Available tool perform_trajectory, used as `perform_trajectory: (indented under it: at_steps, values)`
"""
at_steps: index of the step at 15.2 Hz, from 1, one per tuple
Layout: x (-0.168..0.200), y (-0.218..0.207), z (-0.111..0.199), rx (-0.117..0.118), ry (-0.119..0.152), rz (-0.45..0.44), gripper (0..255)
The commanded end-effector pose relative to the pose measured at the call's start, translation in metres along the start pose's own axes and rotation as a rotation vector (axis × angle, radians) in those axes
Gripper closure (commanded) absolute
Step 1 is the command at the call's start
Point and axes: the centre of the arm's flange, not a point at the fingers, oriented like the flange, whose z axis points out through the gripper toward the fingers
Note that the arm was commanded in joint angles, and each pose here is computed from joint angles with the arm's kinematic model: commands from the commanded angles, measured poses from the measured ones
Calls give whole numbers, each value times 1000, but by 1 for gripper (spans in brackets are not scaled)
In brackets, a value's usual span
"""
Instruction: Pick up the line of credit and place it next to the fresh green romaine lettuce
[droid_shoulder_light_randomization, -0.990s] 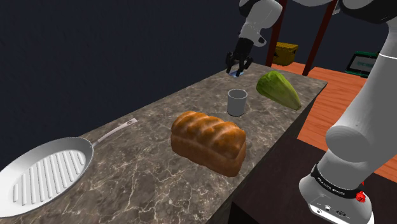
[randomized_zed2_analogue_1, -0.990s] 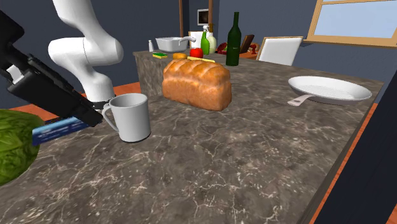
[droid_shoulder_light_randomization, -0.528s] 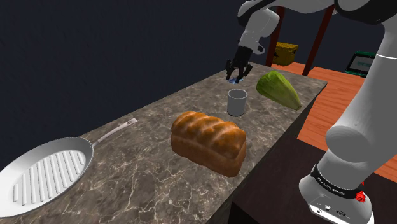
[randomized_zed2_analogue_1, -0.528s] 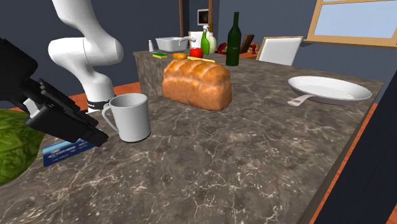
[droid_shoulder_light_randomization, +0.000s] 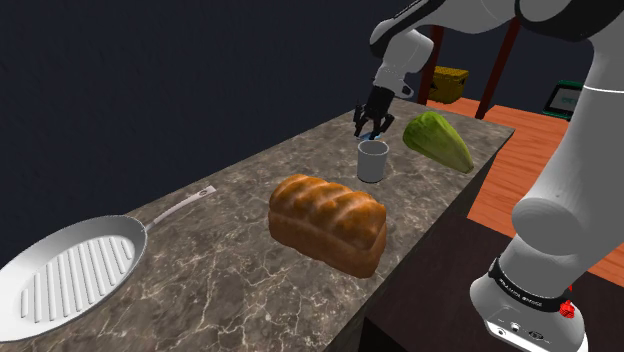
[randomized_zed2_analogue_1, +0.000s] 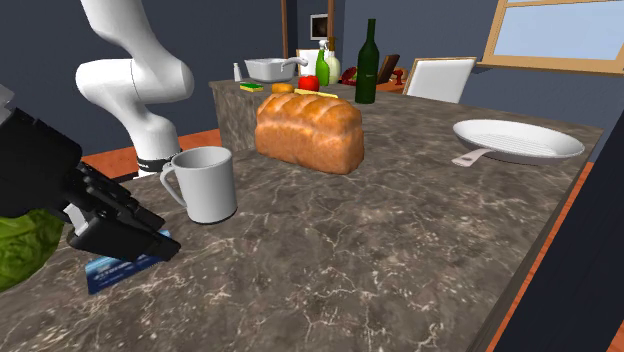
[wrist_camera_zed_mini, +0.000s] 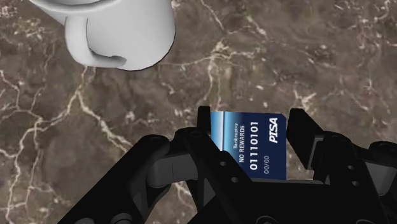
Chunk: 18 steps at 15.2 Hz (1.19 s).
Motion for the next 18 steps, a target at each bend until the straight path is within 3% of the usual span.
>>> perform_trajectory:
  at_steps: [1, 6, 13, 14, 18]
  values:
    - [6, 0, 9, 0, 0, 0, 255]
    - [20, 0, 31, 0, 0, 0, 255]
    - [20, 0, 31, 0, 0, 0, 255]
    - [20, 0, 31, 0, 0, 0, 0]
    - [20, 0, 31, 0, 0, 0, 0]
